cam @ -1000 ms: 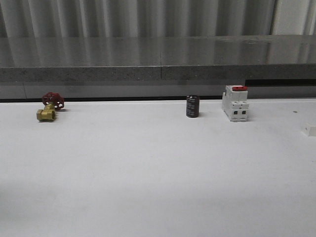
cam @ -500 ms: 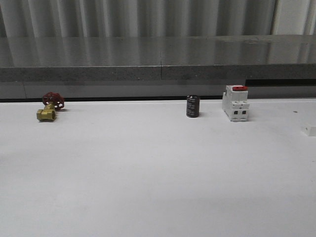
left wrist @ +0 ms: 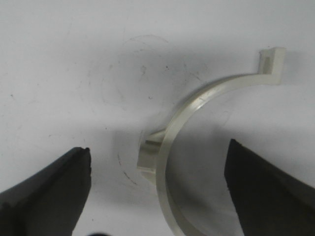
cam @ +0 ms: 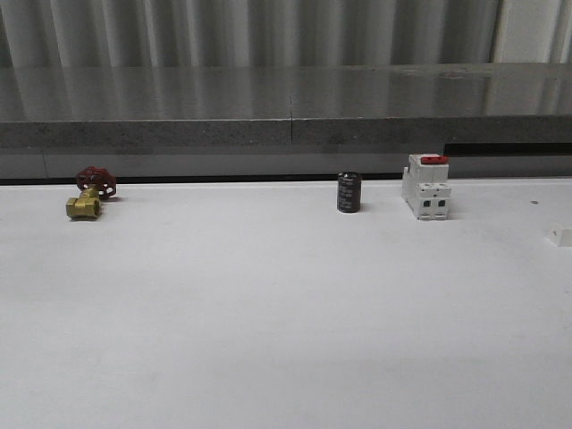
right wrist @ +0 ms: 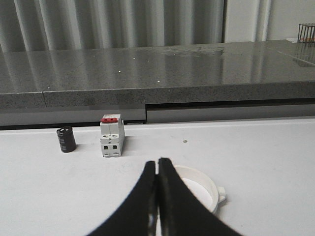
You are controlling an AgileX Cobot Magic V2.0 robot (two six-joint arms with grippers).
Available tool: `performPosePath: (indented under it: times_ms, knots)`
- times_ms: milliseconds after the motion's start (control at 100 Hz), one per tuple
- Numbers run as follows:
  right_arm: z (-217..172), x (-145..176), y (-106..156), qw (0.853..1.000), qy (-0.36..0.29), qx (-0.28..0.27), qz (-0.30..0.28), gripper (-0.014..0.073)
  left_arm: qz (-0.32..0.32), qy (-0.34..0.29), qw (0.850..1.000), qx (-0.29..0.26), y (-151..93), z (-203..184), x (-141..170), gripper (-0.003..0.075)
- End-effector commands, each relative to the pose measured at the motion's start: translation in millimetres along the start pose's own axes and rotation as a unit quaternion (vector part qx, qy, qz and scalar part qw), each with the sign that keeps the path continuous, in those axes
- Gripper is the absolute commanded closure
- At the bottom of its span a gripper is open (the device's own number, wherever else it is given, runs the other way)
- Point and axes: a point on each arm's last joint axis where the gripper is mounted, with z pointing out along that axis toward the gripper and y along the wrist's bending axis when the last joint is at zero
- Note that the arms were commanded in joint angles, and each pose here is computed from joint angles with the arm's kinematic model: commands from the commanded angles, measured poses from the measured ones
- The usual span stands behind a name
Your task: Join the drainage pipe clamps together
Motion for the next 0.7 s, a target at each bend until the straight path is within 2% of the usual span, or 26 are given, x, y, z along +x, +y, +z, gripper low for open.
performPosePath:
  times_ms: [0, 260, 530, 600, 690]
  knots:
    - [-2.7, -15.3, 1.1, 0.998, -0.061, -0.004, -0.002, 0.0661, 0.002, -0.045, 0.999, -0.009, 3.1, -17.2, -14.0, 0.0174]
    - [-2.7, -15.3, 1.1, 0.998, -0.061, -0.004, -0.002, 0.0661, 0.002, -0.027, 1.000, -0.005, 3.6, 2.7, -12.1, 0.0174]
    - [-2.7, -15.3, 1.1, 0.998, -0.061, -0.004, -0.002, 0.0661, 0.001, -0.022, 1.000, -0.003, 3.4, 5.3, -11.2, 0.0180]
    - [-2.7, -15.3, 1.1, 0.998, -0.061, -0.004, -0.002, 0.0661, 0.001, -0.019, 1.000, -0.001, 3.1, 5.4, -10.6, 0.0235]
    - [-2.7, -15.3, 1.1, 0.998, -0.061, -0.004, -0.002, 0.0661, 0.001, -0.016, 1.000, 0.000, 2.9, 5.4, -10.2, 0.0381]
